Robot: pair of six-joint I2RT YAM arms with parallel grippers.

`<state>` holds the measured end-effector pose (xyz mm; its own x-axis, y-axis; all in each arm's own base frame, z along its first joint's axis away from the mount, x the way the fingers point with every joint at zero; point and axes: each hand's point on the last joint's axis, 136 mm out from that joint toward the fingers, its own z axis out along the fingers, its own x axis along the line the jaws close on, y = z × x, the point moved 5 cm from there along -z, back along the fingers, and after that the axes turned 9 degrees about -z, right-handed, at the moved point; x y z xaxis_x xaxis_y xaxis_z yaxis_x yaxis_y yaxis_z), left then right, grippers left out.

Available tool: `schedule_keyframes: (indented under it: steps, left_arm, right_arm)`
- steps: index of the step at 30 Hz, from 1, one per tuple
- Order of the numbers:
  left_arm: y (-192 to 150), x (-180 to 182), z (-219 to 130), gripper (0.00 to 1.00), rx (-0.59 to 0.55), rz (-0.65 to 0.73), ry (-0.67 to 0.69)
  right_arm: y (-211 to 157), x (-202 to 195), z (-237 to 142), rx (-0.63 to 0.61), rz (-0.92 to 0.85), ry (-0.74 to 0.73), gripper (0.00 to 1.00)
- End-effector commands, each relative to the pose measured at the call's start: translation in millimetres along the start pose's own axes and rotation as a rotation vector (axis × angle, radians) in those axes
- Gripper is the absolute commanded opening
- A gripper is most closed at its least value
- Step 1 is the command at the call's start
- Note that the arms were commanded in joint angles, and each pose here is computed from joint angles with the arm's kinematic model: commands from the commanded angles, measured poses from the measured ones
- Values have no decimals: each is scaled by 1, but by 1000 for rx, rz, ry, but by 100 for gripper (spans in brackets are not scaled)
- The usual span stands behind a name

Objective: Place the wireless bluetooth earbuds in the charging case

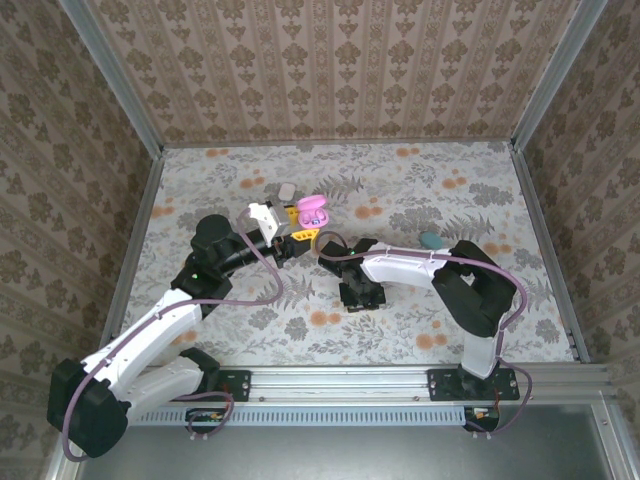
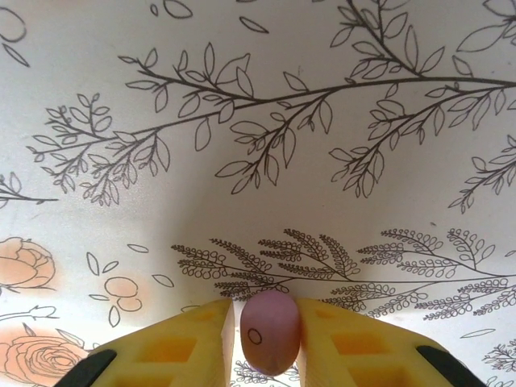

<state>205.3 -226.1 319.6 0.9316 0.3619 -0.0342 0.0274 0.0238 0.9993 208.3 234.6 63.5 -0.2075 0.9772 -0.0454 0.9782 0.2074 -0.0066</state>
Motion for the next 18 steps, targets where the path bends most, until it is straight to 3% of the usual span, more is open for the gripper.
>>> schedule_keyframes:
  steps: [1, 11, 18]
  left_arm:
    - [16, -2, 1, 41, -43, 42, -16]
    - [16, -1, 2, 41, -42, 38, -18]
    - [10, 6, 10, 41, -18, 18, -4]
  right_arm:
    - [1, -5, 3, 3, -14, -40, 25]
    - [4, -9, -1, -20, -23, -42, 20]
    - [7, -26, -39, -157, 38, 46, 20]
